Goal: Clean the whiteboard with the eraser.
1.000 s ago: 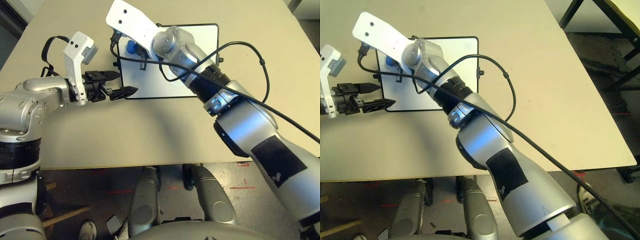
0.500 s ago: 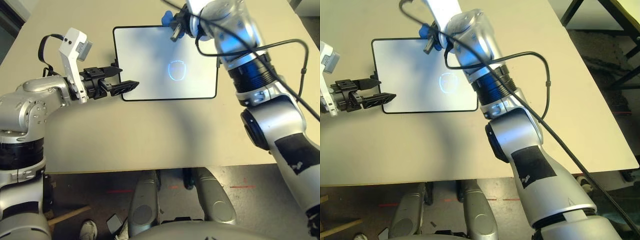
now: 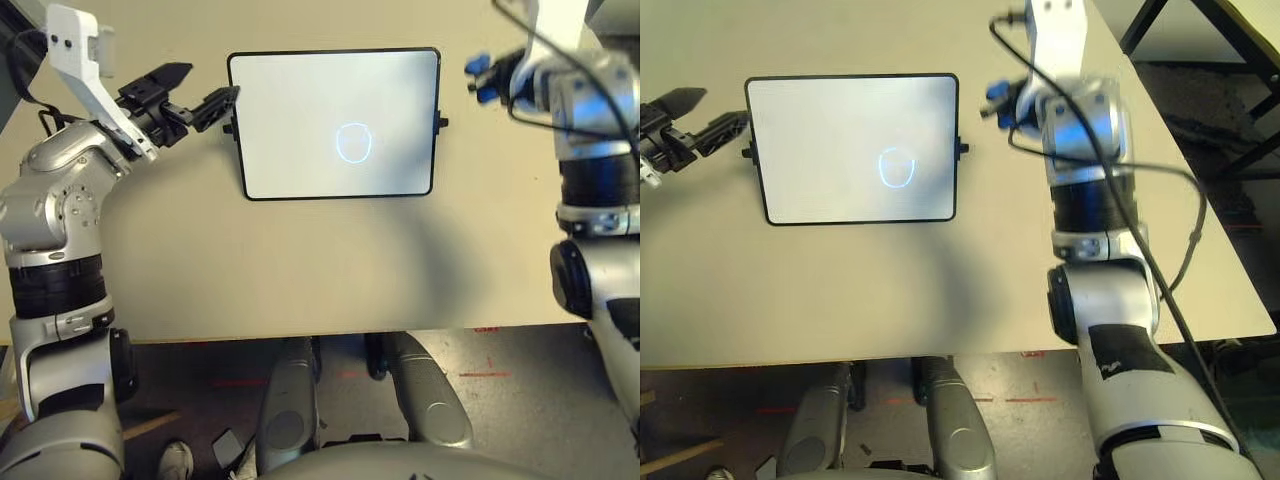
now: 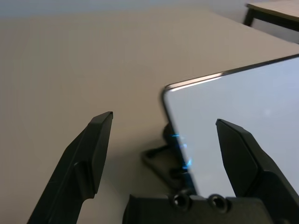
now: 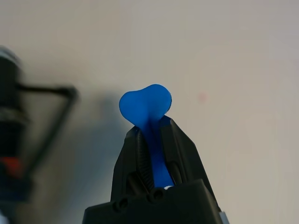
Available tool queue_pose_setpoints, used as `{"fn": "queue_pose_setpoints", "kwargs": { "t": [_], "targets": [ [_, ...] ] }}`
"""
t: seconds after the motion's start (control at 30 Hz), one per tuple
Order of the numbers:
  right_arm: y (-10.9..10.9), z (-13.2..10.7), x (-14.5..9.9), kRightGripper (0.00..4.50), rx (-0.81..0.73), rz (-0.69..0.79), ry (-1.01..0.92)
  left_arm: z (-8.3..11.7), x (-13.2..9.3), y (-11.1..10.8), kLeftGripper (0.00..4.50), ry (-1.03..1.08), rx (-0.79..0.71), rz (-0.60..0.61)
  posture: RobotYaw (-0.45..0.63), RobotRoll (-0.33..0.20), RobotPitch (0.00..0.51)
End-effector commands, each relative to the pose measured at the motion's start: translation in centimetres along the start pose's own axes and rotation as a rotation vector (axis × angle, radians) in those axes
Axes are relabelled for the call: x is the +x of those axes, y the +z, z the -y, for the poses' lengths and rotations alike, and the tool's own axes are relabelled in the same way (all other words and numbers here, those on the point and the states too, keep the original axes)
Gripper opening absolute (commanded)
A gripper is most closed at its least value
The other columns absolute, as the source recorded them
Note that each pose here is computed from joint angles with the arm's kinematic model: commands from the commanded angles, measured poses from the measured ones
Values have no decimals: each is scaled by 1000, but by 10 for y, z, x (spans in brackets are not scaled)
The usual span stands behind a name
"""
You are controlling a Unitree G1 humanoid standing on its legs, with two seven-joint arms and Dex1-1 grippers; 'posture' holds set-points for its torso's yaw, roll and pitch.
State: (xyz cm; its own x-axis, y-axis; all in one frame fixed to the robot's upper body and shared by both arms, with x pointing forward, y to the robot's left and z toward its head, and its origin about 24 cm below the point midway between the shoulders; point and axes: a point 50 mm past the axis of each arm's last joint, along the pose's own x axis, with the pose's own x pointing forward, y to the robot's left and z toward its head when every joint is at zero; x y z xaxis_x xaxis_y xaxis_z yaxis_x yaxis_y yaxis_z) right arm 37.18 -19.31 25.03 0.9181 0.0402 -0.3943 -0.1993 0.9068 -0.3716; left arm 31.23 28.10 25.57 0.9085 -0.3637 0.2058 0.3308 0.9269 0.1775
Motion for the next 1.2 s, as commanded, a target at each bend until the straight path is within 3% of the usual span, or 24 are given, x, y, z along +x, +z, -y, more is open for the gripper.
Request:
{"fn": "queue_pose_setpoints", "kwargs": {
  "t": [0.03, 0.2, 0.47, 1.2],
  "targets": [
    [-21, 1, 5, 365, 19, -55, -5, -17, -12, -10, 4500, 116, 4, 16, 69, 0, 239],
    [-43, 0, 11, 365, 61, -123, -15, -33, -25, -28, 4500, 205, -6, -10, 80, 0, 240],
    [-54, -6, 11, 365, 79, -172, 6, -37, -35, -55, 4500, 247, -22, -51, 75, 0, 235],
    [-53, -9, 6, 357, 172, -209, 36, -30, -22, -60, 4500, 204, -43, -63, 59, 0, 242]
  ]
}}
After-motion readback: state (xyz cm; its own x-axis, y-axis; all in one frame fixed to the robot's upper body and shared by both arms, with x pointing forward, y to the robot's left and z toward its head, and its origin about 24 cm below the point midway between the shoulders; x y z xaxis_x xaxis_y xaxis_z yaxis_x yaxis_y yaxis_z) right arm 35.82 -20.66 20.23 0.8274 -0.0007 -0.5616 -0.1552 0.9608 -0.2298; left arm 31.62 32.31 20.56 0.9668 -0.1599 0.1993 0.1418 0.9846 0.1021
